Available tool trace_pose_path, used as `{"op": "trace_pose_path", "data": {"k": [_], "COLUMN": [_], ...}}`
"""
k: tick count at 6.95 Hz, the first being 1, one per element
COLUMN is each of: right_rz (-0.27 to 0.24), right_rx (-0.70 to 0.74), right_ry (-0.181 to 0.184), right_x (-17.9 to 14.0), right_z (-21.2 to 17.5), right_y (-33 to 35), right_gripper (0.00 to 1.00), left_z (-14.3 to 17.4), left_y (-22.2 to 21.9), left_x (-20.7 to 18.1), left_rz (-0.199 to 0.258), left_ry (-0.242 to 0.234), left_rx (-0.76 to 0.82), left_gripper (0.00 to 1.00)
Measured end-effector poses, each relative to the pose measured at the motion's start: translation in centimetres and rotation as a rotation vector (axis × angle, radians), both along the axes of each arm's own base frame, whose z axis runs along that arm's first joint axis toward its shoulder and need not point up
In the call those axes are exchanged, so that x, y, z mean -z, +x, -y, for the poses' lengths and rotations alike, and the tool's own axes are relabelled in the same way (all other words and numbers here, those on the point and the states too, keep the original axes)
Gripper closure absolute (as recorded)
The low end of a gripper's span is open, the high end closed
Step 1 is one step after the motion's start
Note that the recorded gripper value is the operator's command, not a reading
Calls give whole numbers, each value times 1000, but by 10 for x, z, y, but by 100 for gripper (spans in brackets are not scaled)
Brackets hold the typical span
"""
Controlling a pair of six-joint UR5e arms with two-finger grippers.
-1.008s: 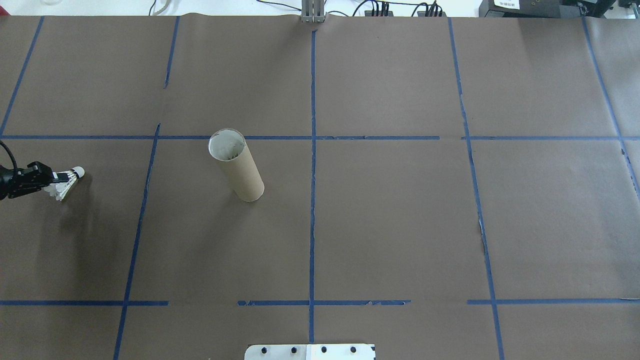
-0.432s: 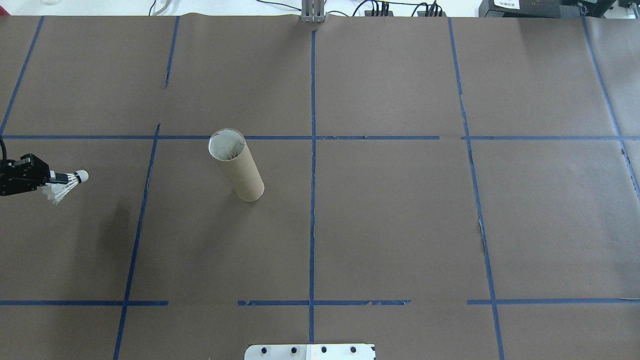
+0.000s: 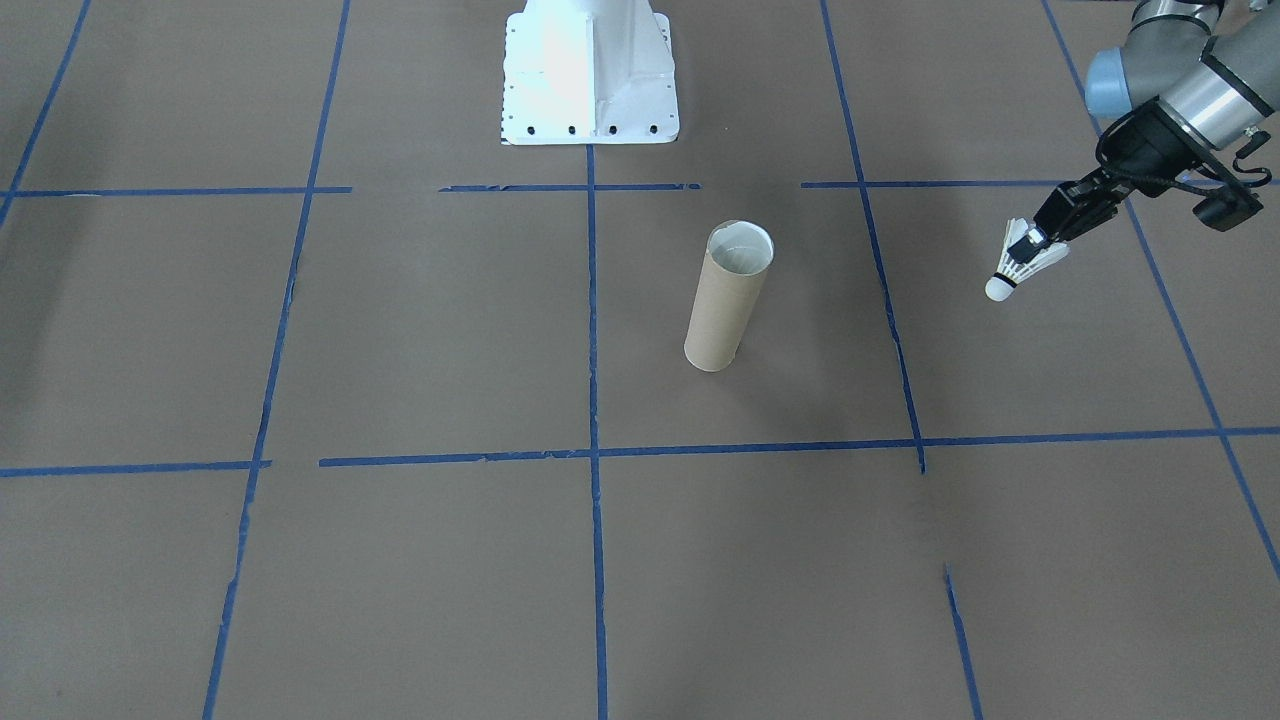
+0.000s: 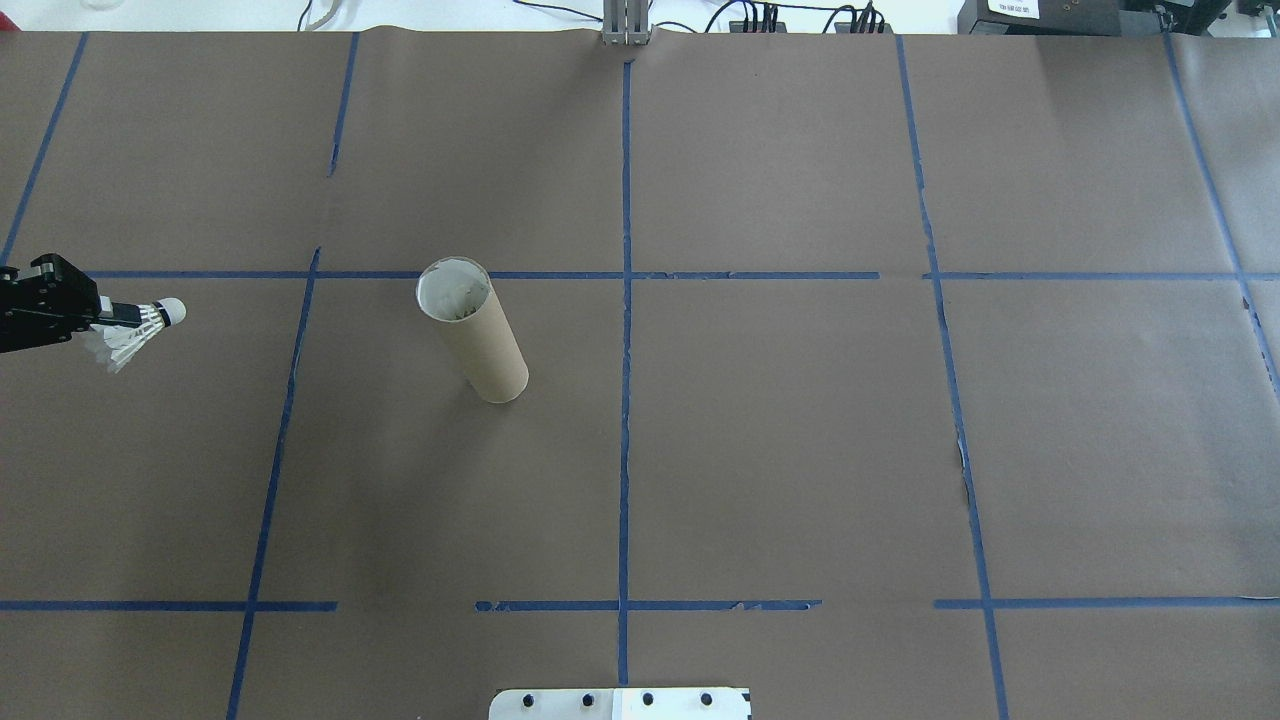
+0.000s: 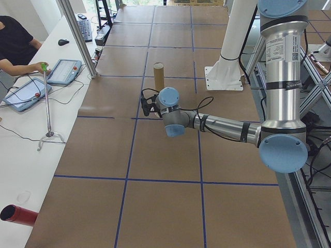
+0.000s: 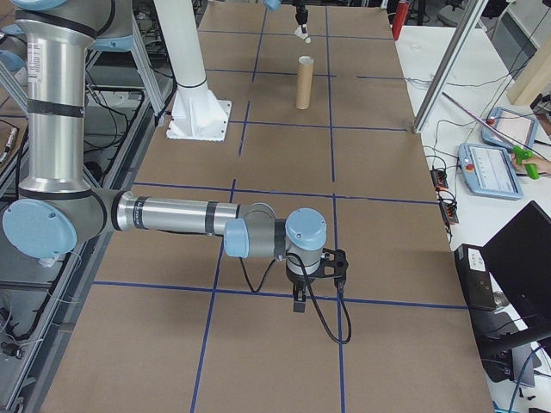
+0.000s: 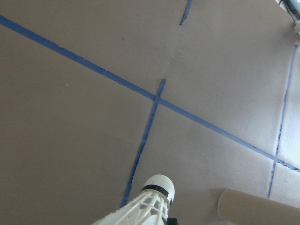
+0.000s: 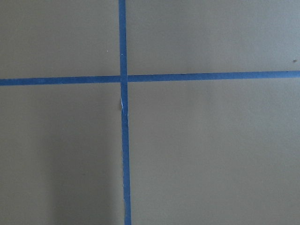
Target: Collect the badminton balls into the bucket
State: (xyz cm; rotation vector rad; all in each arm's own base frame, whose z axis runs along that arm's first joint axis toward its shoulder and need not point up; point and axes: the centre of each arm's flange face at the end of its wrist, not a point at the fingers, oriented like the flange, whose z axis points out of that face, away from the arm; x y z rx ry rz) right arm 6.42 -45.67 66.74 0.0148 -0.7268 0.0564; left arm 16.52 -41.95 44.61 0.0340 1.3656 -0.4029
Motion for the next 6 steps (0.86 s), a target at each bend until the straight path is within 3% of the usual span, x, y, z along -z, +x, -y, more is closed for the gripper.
{"op": "trace_pose_path", "data": {"k": [1, 3, 4, 6], "right_rz": [0, 0, 0, 0], "right_rx": [0, 0, 0, 0], "right_ry": [1, 1, 1, 0], "right_x": [0, 0, 0, 0], "right_z": [0, 0, 0, 0], "right_y": [0, 0, 0, 0], "right_gripper": [0, 0, 0, 0], "left_z": [-4, -12, -16, -26], "left_y": [-3, -11, -11, 12], "left_x": [25, 75, 102, 164], "left_rz": [5, 62, 129, 258], "left_ry": [18, 119, 156, 172], "left_rx": [15, 70, 98, 108], "left_gripper": [100, 100, 100, 100]}}
